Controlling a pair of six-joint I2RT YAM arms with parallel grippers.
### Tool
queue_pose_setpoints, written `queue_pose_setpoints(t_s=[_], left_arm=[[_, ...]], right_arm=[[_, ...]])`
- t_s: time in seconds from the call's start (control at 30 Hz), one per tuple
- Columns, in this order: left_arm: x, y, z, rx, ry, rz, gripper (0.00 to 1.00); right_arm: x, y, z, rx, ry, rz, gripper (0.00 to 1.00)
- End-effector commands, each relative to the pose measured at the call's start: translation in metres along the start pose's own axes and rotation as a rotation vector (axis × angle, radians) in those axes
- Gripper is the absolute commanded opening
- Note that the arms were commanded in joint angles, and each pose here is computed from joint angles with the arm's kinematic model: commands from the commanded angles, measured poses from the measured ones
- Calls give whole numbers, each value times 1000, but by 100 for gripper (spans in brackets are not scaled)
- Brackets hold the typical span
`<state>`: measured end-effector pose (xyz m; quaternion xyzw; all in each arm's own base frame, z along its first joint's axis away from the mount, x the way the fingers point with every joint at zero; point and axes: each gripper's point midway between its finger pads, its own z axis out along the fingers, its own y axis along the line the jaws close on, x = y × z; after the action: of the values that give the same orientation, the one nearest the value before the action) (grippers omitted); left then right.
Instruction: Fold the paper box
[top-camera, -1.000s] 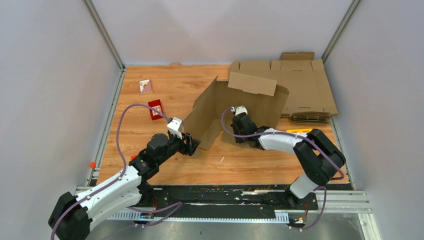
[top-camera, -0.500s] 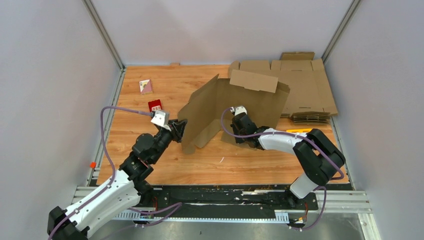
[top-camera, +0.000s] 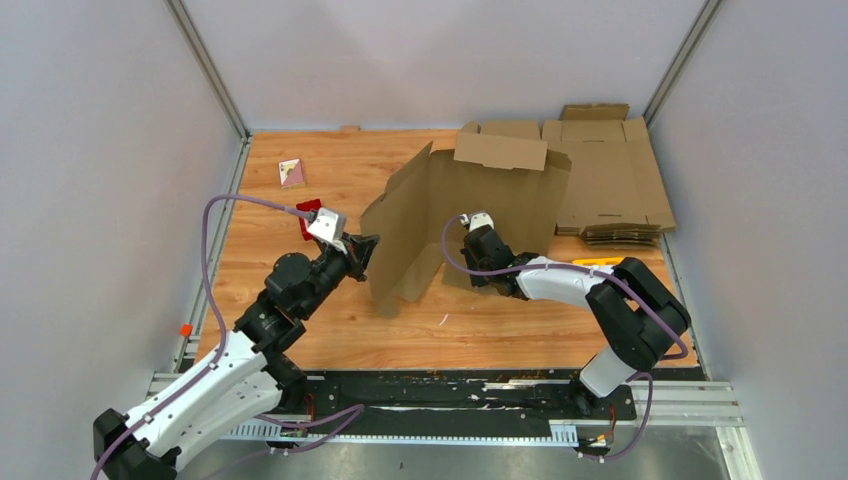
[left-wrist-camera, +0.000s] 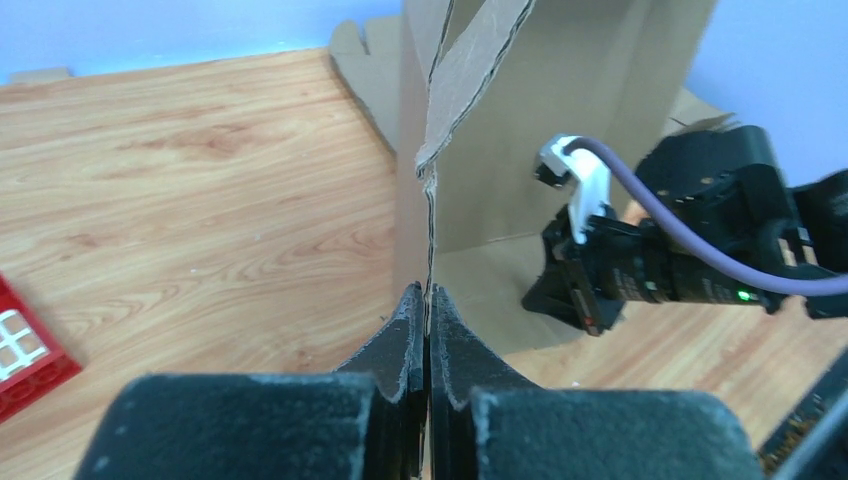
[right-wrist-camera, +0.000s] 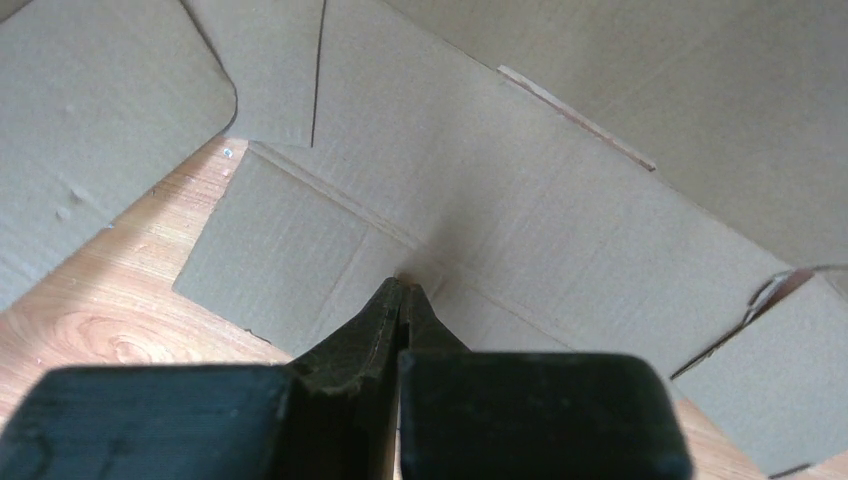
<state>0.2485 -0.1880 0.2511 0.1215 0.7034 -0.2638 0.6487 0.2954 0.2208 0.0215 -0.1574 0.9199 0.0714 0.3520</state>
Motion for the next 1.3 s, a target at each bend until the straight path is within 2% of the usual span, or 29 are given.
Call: queue_pose_setpoints(t_s=[0.0, 0.23, 0.33, 0.4, 0.43, 0.53, 0.6, 0.7, 0.8, 0.87, 0.93, 1.1, 1.2, 1.23, 1.27], left_arm=[[-11, -27, -10, 124, 42, -61, 0], [0, -56, -20, 290, 112, -84, 0], [14, -38, -19, 197, 146, -62, 0], [22, -11, -18, 53, 147, -51, 13], [24, -3, -18, 12, 137, -42, 23], [30, 8, -15, -21, 76, -27, 54], [36, 13, -10, -35, 39, -23, 66], [43, 19, 0, -55, 9, -6, 75], [41, 22, 10, -69, -21, 24, 77], [39, 17, 14, -42, -37, 44, 75], [37, 12, 15, -3, -56, 68, 69], [26, -24, 5, 209, -133, 72, 37], [27, -31, 0, 250, -125, 76, 6], [30, -29, 0, 241, -112, 75, 0], [32, -28, 0, 234, -102, 75, 0]], right_arm=[[22, -5, 3, 28, 74, -22, 0], [21, -10, 2, 57, 72, -24, 0], [22, -10, 3, 60, 76, -24, 0], [22, -10, 3, 58, 78, -25, 0], [22, -9, 3, 58, 77, -24, 0], [22, -9, 3, 54, 75, -24, 0], [22, -9, 3, 52, 76, -25, 0], [22, -8, 3, 49, 75, -25, 0], [22, -8, 3, 45, 75, -25, 0], [22, -7, 3, 44, 75, -24, 0], [22, -7, 3, 40, 75, -26, 0], [21, -6, 1, 36, 68, -24, 0], [21, -6, 2, 36, 72, -27, 0], [22, -6, 3, 35, 74, -27, 0], [22, -6, 4, 34, 76, -27, 0]])
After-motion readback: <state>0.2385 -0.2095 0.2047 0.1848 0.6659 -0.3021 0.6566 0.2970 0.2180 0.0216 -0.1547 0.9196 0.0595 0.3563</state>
